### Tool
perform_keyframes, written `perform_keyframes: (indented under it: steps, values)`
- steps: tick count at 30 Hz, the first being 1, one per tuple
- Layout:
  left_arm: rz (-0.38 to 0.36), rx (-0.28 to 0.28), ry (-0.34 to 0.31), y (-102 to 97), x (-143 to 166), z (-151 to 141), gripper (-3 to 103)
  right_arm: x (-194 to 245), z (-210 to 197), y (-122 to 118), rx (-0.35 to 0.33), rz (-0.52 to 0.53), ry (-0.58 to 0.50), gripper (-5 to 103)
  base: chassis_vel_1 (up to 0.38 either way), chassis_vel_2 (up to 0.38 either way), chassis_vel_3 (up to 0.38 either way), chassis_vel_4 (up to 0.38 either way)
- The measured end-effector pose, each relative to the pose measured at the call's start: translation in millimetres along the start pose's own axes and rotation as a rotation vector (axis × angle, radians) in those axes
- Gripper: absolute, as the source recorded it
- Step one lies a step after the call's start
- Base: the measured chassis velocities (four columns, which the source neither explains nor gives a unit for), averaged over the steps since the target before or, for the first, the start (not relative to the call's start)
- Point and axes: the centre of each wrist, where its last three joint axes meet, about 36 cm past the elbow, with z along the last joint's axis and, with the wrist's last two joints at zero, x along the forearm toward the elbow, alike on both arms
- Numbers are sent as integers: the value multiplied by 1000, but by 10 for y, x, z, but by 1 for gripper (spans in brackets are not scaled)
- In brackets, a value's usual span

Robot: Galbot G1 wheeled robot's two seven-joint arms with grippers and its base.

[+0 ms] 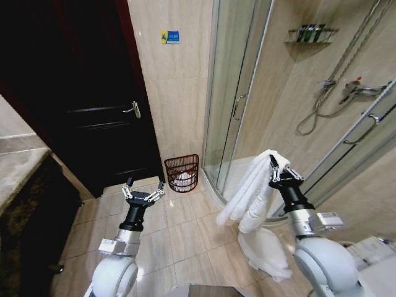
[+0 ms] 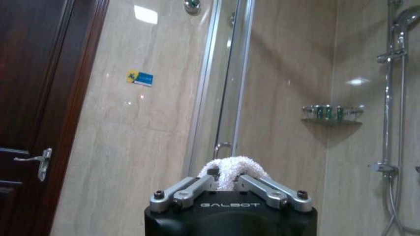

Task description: Discard the used towel into the hamper.

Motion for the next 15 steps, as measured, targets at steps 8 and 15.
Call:
perform_keyframes:
  steps: [8, 15]
  values:
    - [5, -2, -4, -2, -9, -4, 100, -6, -4, -2, 6, -1, -4, 2, -22, 85, 17, -91]
    - [10, -2, -10, -14, 5, -37, 100, 12, -14, 6, 12, -4, -4, 2, -24, 96, 28, -102]
